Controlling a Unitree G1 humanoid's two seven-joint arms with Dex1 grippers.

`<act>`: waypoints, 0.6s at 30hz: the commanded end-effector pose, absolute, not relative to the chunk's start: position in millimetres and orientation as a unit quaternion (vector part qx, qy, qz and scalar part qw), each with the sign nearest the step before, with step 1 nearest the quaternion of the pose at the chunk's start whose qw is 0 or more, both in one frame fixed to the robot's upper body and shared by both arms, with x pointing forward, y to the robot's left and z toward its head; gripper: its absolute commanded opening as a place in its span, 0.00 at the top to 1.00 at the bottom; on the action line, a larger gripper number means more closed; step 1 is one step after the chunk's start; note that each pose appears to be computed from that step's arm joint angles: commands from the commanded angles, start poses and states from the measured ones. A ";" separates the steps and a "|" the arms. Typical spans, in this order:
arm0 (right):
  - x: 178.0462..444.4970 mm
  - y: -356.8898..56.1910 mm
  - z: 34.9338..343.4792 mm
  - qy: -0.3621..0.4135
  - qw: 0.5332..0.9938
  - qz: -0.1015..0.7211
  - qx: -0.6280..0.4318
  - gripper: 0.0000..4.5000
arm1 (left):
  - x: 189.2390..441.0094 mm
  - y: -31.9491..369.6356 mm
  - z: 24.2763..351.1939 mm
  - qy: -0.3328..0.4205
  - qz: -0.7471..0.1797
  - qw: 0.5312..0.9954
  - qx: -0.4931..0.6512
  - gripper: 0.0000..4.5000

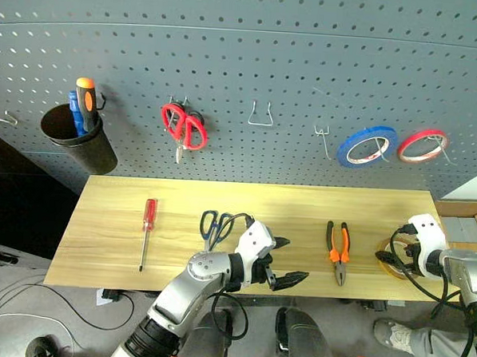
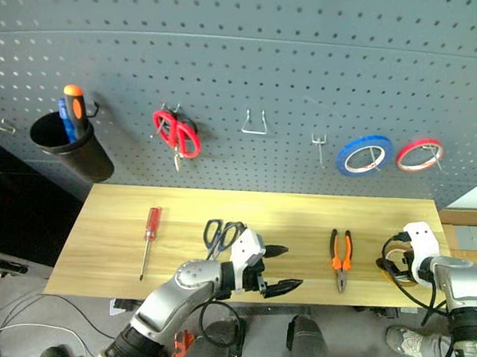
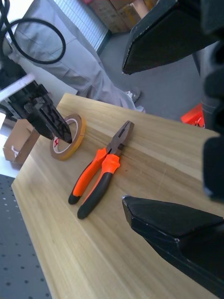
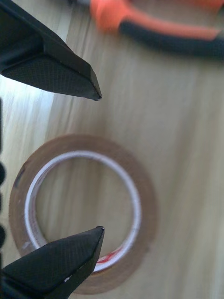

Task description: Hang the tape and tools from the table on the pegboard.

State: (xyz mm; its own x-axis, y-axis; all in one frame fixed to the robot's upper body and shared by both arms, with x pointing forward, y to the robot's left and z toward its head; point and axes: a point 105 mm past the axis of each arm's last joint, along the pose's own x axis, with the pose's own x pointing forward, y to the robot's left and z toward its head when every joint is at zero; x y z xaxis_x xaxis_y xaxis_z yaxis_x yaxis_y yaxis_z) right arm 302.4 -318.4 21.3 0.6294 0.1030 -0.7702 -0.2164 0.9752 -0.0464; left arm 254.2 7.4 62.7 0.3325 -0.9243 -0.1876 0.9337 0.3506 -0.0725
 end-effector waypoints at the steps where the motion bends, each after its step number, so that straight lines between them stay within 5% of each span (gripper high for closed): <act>1: 306.3 -318.6 14.8 0.424 0.898 0.081 -0.079 0.00 | 246.8 12.0 74.8 0.081 -0.573 0.815 0.023 0.01; 6: 310.1 -308.3 2.8 0.430 0.895 0.087 -0.074 0.00 | 243.5 22.3 77.4 0.088 -0.564 0.820 0.029 0.01; 9: 311.2 -308.3 -4.5 0.436 0.894 0.072 -0.066 0.12 | 243.7 26.6 78.5 0.091 -0.558 0.824 0.033 0.00; 18: 307.8 -311.8 -3.1 0.442 0.894 0.055 -0.045 0.79 | 253.2 30.7 82.7 0.087 -0.553 0.828 0.038 0.00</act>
